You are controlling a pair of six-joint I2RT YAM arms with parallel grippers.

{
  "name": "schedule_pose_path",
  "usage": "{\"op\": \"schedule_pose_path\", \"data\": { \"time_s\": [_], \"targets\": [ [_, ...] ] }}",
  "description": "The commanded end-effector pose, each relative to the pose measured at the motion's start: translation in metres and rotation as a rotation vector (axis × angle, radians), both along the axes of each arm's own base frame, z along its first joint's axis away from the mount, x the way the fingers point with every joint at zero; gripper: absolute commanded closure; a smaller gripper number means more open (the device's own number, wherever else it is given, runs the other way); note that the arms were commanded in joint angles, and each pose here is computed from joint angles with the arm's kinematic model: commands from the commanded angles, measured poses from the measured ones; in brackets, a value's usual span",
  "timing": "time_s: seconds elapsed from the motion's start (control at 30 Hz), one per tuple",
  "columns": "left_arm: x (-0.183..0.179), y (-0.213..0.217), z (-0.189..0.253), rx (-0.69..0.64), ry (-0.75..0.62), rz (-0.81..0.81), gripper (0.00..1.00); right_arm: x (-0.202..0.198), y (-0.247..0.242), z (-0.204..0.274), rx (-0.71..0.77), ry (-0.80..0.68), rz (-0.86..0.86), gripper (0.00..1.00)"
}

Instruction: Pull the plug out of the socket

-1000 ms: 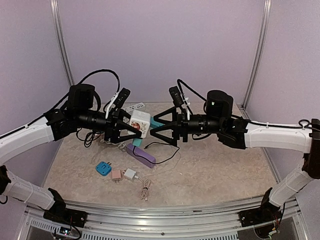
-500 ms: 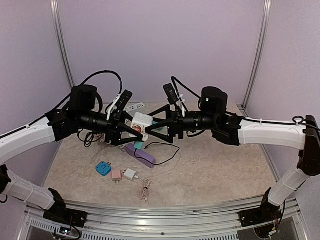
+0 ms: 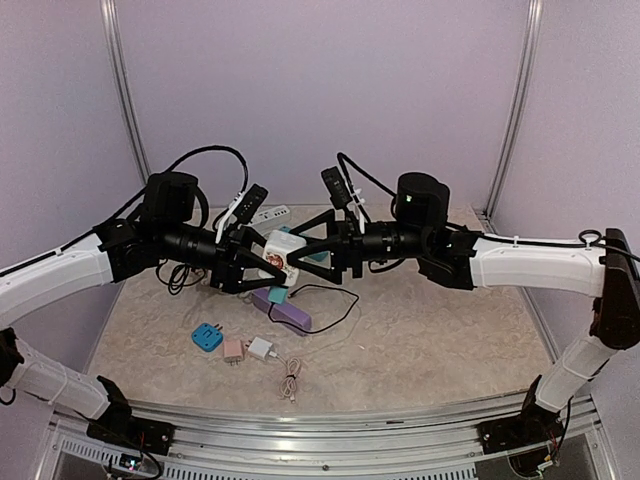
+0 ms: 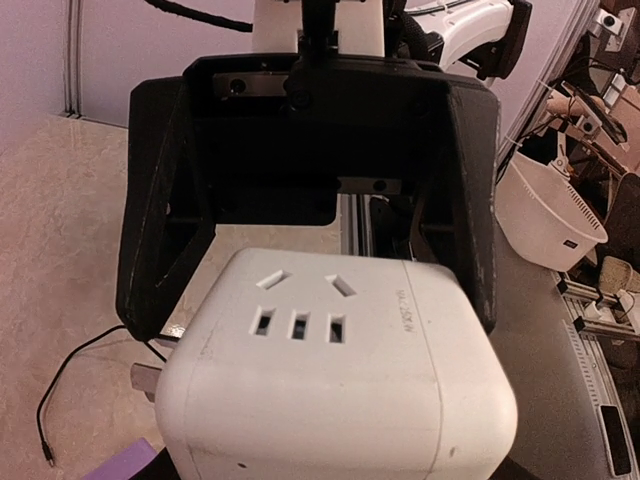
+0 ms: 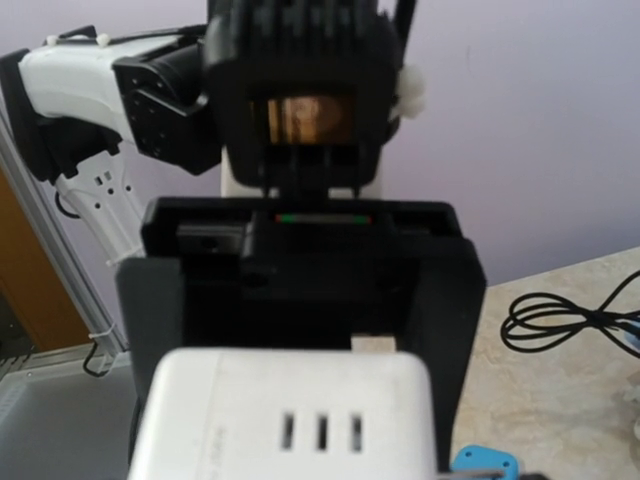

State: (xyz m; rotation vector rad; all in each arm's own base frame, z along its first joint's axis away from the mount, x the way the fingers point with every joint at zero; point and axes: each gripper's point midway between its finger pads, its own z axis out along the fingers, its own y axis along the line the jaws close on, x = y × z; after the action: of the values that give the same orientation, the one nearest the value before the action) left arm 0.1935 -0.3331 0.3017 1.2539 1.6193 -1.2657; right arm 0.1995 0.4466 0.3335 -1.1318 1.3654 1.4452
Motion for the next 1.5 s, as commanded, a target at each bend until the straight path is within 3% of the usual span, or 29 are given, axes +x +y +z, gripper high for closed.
{"op": "schedule_pose_path", "data": {
  "time_s": [0.0, 0.1, 0.27, 0.53, 0.9, 1.47],
  "targets": [
    [0.0, -0.005, 0.01, -0.038, -0.04, -0.016, 0.96, -0.009, 0.01, 0.0, -0.001, 0.011, 0.054, 0.33],
    [0.005, -0.004, 0.009, -0.032, -0.035, 0.001, 0.96, -0.008, 0.009, -0.001, -0.004, 0.012, 0.041, 0.36],
    [0.015, 0.005, 0.015, -0.05, -0.048, 0.051, 0.96, -0.003, 0.002, 0.0, -0.013, -0.003, -0.022, 0.17],
    [0.019, 0.014, 0.022, -0.067, -0.06, 0.07, 0.96, 0.0, -0.017, 0.008, 0.0, -0.029, -0.1, 0.1],
    [0.008, 0.01, 0.021, -0.081, -0.021, -0.016, 0.96, -0.004, -0.009, 0.007, 0.002, -0.012, -0.038, 0.13],
    [0.013, 0.003, 0.009, -0.044, 0.023, -0.025, 0.96, -0.005, -0.004, 0.011, 0.02, -0.01, -0.014, 0.23]
  ]
}}
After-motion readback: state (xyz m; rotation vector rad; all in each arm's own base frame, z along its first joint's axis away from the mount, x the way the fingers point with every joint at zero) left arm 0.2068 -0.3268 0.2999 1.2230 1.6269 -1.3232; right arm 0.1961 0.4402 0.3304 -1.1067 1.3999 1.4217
